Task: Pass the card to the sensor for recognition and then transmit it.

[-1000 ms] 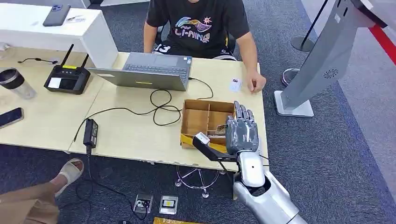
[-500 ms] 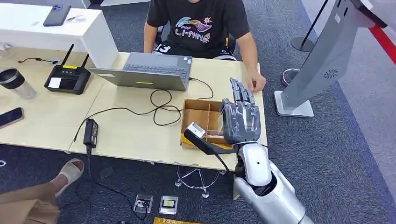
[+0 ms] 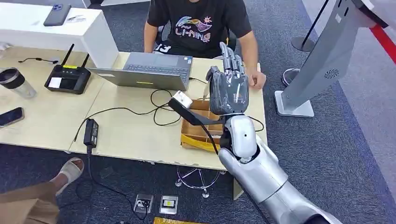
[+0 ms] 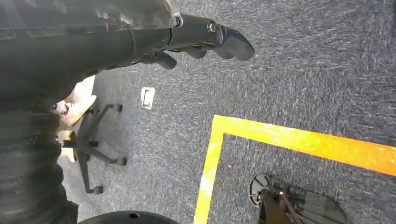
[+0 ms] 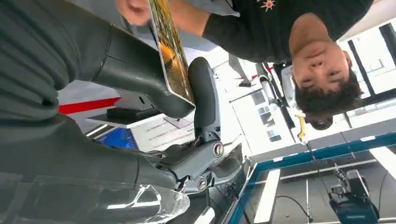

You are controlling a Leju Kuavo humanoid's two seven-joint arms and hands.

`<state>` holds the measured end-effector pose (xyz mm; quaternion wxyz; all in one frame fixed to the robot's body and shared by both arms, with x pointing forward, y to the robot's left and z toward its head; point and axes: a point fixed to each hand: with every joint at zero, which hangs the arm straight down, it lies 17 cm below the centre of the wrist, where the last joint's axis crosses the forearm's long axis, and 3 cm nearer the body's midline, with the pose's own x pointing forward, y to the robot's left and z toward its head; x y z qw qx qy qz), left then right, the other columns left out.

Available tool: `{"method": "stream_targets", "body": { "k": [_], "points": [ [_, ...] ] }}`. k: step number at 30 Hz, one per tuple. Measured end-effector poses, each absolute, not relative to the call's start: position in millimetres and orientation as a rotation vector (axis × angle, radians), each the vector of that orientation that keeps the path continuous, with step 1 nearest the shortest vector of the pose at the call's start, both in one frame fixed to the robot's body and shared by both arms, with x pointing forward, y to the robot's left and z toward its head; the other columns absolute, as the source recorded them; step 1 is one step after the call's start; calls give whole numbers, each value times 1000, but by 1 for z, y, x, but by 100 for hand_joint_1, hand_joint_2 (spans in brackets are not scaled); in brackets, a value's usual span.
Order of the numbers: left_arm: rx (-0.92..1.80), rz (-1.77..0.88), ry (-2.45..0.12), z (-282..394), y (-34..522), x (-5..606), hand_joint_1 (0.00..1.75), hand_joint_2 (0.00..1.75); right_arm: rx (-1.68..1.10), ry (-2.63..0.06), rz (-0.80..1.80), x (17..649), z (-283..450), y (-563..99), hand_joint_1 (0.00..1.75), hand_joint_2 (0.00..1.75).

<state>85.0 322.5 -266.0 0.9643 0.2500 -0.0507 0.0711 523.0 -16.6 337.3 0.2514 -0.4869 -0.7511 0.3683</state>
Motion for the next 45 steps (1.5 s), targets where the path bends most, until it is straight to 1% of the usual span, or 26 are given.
{"method": "stream_targets", "body": {
  "k": [4,11,25,26,27,39,45],
  "points": [
    [510,157,-97,-266,321,84,0,175,-1346,-2012,1019,537,332,-11,175,175],
    [519,179,-82,-265,321,80,0,175,-1428,-1916,1049,556,315,-23,175,175],
    [515,182,-54,-266,319,75,0,175,-1494,-1815,1063,572,296,-49,175,175],
    [515,177,-55,-266,319,76,0,175,-1501,-1805,1066,573,295,-53,79,175],
    [512,175,-56,-266,319,76,0,175,-1507,-1798,1067,574,294,-55,0,175],
    [490,174,-64,-267,316,77,0,175,-1622,-1792,1130,575,302,-61,0,175],
    [482,158,-69,-268,316,78,0,175,-1651,-1753,1107,574,318,-85,0,175]
  ]
}}
